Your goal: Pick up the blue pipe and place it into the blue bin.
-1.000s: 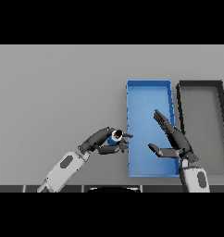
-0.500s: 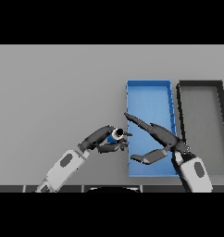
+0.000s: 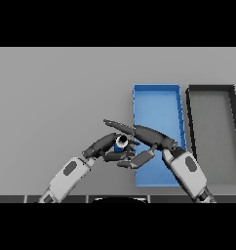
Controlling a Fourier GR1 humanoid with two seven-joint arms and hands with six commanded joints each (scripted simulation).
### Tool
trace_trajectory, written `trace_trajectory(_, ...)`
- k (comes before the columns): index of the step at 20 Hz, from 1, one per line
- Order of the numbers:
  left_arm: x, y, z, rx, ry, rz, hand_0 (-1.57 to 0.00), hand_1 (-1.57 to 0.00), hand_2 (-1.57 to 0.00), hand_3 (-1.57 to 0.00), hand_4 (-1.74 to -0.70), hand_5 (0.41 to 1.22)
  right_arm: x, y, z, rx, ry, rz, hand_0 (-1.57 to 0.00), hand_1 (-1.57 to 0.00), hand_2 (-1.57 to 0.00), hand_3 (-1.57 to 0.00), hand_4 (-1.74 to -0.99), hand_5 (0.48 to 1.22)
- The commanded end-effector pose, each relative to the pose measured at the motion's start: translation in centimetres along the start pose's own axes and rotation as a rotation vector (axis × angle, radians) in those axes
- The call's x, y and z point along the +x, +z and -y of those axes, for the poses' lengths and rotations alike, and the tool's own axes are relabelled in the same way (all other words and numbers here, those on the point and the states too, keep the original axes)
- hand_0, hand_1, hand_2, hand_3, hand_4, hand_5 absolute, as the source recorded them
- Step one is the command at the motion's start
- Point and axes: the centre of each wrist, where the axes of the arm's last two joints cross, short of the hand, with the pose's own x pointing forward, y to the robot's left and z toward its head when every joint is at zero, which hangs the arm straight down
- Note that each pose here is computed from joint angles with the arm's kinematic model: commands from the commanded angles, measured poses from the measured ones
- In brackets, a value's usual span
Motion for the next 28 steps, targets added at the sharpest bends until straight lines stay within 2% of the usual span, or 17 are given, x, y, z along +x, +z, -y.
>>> trace_trajectory(1,0.1,-0.1,0.3,-0.004,0.004,0.011,-1.57,-1.57,-1.57,-1.52,-1.73,1.221,0.0,-0.7,-0.2,0.012,-0.006,0.002,0.00,0.00,0.00,0.00,-1.225,0.515)
trace_trajectory(6,0.1,-0.4,-0.2,-0.016,0.018,-0.015,-1.57,-1.57,-1.57,-1.47,-1.72,1.221,-0.2,-2.7,0.0,0.069,-0.009,0.004,-0.01,-0.04,-0.07,-0.01,-1.241,0.516)
trace_trajectory(7,-0.1,-0.2,-0.2,-0.026,0.023,-0.006,-1.57,-1.57,-1.57,-1.40,-1.72,1.221,-0.1,-3.3,0.1,0.082,-0.008,-0.004,-0.05,-0.08,-0.11,-0.04,-1.268,0.519)
trace_trajectory(8,0.0,-0.3,-0.1,-0.030,-0.007,0.023,-1.50,-1.39,-1.37,-1.15,-1.63,1.221,-0.2,-3.8,0.0,0.102,-0.004,-0.011,-0.14,-0.17,-0.19,-0.11,-1.308,0.523)
trace_trajectory(10,0.3,-0.1,-0.2,-0.031,-0.138,-0.065,-0.99,-0.90,-0.87,-0.74,-1.59,1.221,-0.2,-4.3,0.0,0.123,0.001,-0.010,-0.48,-0.50,-0.50,-0.37,-1.390,0.538)
trace_trajectory(11,0.7,-0.1,-0.3,-0.019,-0.152,-0.042,-0.88,-0.83,-0.80,-0.67,-1.61,1.221,0.1,-4.6,-0.1,0.141,0.000,-0.004,-0.70,-0.71,-0.71,-0.56,-1.453,0.551)
trace_trajectory(12,0.7,-0.2,-0.3,-0.015,-0.144,-0.040,-0.89,-0.87,-0.85,-0.66,-1.64,1.221,-0.1,-4.7,-0.2,0.153,-0.012,-0.005,-0.87,-0.89,-0.89,-0.70,-1.503,0.573)
trace_trajectory(13,0.5,0.0,-0.3,0.003,-0.110,-0.013,-1.03,-1.01,-0.99,-0.62,-1.66,1.192,-0.3,-4.9,-0.2,0.159,-0.039,-0.014,-1.01,-1.02,-1.02,-0.83,-1.541,0.604)
trace_trajectory(15,0.6,0.1,0.1,0.012,-0.037,0.023,-1.22,-1.21,-1.20,-0.52,-1.69,1.203,-0.2,-5.0,-0.6,0.143,-0.084,0.015,-1.21,-1.22,-1.22,-1.10,-1.492,0.706)
trace_trajectory(16,0.5,-0.1,0.1,0.009,-0.016,0.034,-1.29,-1.28,-1.27,-0.53,-1.70,1.206,-0.2,-5.1,-0.7,0.132,-0.095,0.034,-1.28,-1.29,-1.29,-1.19,-1.475,0.809)
trace_trajectory(18,0.4,0.0,0.1,0.007,0.000,0.042,-1.39,-1.39,-1.38,-0.55,-1.71,1.212,-0.3,-4.6,-1.0,0.117,-0.072,0.060,-1.39,-1.39,-1.39,-1.33,-1.458,0.957)
trace_trajectory(20,0.1,0.1,-0.1,0.012,-0.021,0.037,-1.46,-1.45,-1.45,-0.59,-1.72,1.215,-0.3,-4.6,-1.1,0.119,-0.025,0.061,-1.45,-1.46,-1.46,-1.42,-1.459,1.052)
trace_trajectory(22,0.2,0.0,-0.1,-0.005,-0.048,0.032,-1.50,-1.45,-1.49,-0.53,-1.73,1.217,-0.3,-4.7,-1.6,0.125,-0.014,0.080,-1.50,-1.50,-1.50,-1.47,-1.469,1.113)
trace_trajectory(24,0.1,-0.2,-0.2,-0.009,-0.052,0.041,-1.50,-1.36,-1.52,-0.51,-1.73,1.219,-0.3,-4.7,-1.4,0.132,-0.056,0.074,-1.52,-1.52,-1.52,-1.51,-1.473,1.152)
trace_trajectory(25,0.1,0.0,-0.3,-0.016,-0.055,0.049,-1.43,-1.22,-1.35,-0.53,-1.64,1.219,-0.3,-4.5,-1.3,0.132,-0.071,0.084,-1.53,-1.53,-1.53,-1.52,-1.474,1.166)
trace_trajectory(26,0.1,0.0,-0.3,-0.030,-0.073,0.038,-1.41,-1.19,-1.24,-0.52,-1.54,1.219,0.0,-4.8,-1.2,0.134,-0.065,0.063,-1.54,-1.54,-1.54,-1.53,-1.477,1.177)
trace_trajectory(28,-0.1,-0.1,-0.5,-0.058,-0.094,0.002,-0.98,-0.80,-0.82,-0.33,-1.34,1.220,-0.2,-4.7,-1.4,0.131,-0.047,0.047,-1.55,-1.55,-1.55,-1.54,-1.480,1.193)
